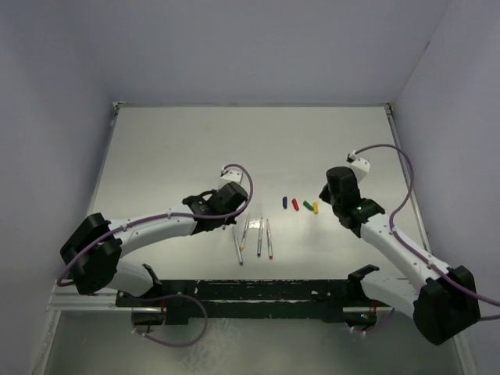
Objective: Insert the pens into the pen caps
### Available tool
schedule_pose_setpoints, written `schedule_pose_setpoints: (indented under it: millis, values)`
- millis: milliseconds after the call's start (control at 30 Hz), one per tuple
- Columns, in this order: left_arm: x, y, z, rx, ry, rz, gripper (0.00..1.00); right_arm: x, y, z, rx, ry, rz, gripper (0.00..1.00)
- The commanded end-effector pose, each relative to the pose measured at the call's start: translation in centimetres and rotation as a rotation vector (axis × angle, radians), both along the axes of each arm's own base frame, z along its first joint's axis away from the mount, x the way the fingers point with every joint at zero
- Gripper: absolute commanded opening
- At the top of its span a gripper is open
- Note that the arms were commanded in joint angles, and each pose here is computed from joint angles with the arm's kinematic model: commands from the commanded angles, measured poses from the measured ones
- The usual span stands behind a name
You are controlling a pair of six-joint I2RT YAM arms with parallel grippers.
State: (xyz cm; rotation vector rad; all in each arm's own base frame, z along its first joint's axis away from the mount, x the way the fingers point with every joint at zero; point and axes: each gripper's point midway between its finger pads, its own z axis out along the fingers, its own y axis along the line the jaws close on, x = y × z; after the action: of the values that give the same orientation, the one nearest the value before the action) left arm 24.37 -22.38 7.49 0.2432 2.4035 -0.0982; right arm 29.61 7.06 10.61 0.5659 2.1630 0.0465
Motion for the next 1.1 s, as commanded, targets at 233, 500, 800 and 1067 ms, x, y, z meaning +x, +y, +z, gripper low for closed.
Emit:
schedule_pose_setpoints:
  millis: [233, 500, 800, 1067]
  values:
    - [1.6, -6.0, 10.3, -0.379, -0.344, -0.289, 0.00, 3.6, 5.1, 12.3, 0.038, -0.461, 0.358, 0.00]
    - [0.5, -7.6, 13.9, -0.566, -0.458, -0.425, 0.00, 3.4, 9.8, 17.5, 0.180, -0.798, 0.582, 0.00]
    - [-0.9, -10.1, 13.6, -0.828, -0.339, -0.527, 0.00, 2.3, 14.2, 20.2, 0.315, -0.958, 0.811, 0.00]
    - [-1.7, -11.3, 14.5, -0.946, -0.303, -0.594, 0.00, 0.4, 15.8, 21.4, 0.483, -1.050, 0.908, 0.00]
